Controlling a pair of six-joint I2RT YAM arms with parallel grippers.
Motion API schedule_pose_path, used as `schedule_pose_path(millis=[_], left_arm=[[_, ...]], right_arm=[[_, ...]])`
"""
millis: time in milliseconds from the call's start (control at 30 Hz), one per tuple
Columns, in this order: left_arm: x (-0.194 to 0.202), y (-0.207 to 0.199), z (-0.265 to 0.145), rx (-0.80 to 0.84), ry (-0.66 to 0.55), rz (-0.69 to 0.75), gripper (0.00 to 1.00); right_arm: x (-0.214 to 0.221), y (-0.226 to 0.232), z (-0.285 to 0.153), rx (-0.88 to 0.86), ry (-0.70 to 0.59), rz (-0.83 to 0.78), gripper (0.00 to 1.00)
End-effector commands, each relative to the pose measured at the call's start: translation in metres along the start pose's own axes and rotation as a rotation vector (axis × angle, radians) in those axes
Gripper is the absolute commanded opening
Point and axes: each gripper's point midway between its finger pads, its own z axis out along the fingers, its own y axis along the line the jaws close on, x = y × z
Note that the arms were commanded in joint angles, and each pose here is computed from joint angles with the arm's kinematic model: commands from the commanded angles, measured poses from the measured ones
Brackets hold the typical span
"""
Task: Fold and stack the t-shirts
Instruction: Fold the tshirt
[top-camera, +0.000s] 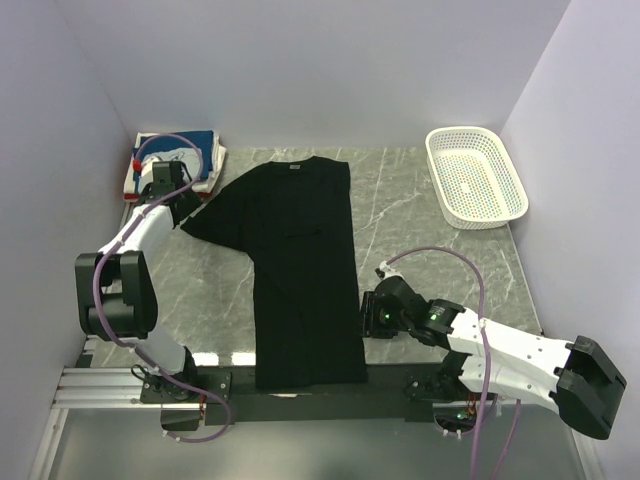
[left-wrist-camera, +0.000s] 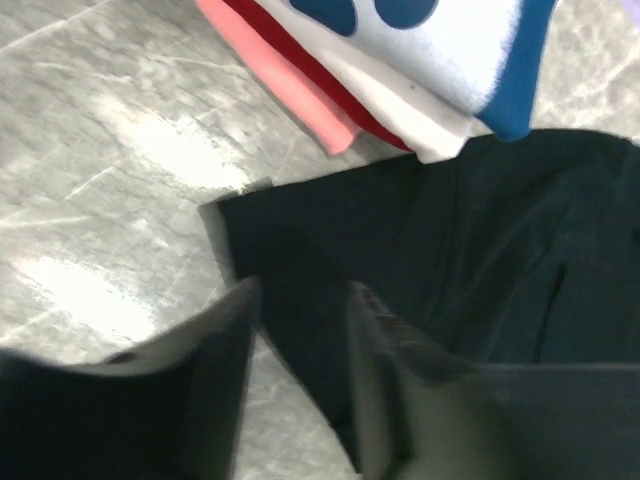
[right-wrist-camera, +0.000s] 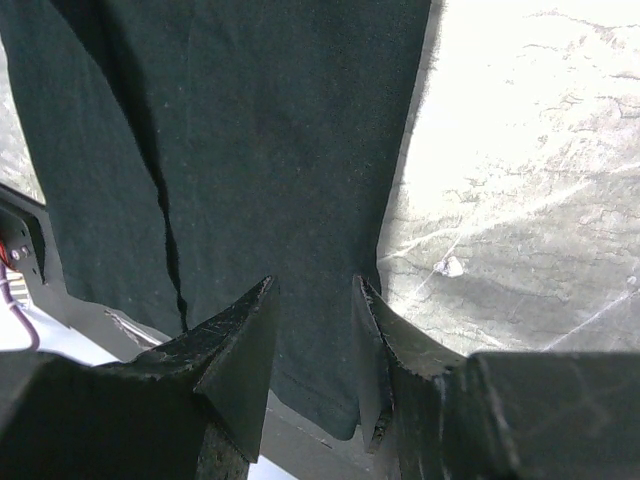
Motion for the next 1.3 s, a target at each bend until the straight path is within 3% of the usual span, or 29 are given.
schedule_pose_path(millis=[0,233,400,467,600,733,867,1033,1267], left_arm=[[-0.020,-0.020,-0.013,0.084,-0.041,-0.032,0.56],[-0.051,-0.071,-0.054,0.259,-0.110,-0.017,0.58],[-0.009,-0.161,-0.057,0.381,-0.021,0.130,0.57],[0.021,-0.181,-0.038,0.374,0.037,0.174,0.52],[0.044,-0.218,-0.010,0.372,0.084,0.207,0.46],[0.074,-0.225,0.031,0.316,0.134,0.241,0.45],[0.077,-0.227,0.052,0.278,0.123,0.279,0.47],[0.093,-0.223,0.078,0.244,0.143,0.318,0.48],[0.103,-0.225,0.092,0.256,0.143,0.321,0.47]], right_arm=[[-0.022,0.023,-0.006,-0.059,-0.063,-0.012,0.43],[-0.038,0.031,-0.007,-0.048,-0.090,-0.034,0.43],[-0.068,0.050,-0.006,-0.049,-0.138,-0.044,0.43],[-0.091,0.057,-0.005,-0.040,-0.167,-0.046,0.43],[-0.147,0.064,0.002,-0.009,-0.270,-0.053,0.43],[-0.217,0.075,0.013,0.006,-0.360,-0.049,0.42],[-0.251,0.071,0.049,0.065,-0.346,-0.063,0.42],[-0.279,0.073,0.075,0.081,-0.337,-0.064,0.42],[-0.280,0.059,0.110,0.119,-0.280,-0.068,0.42]])
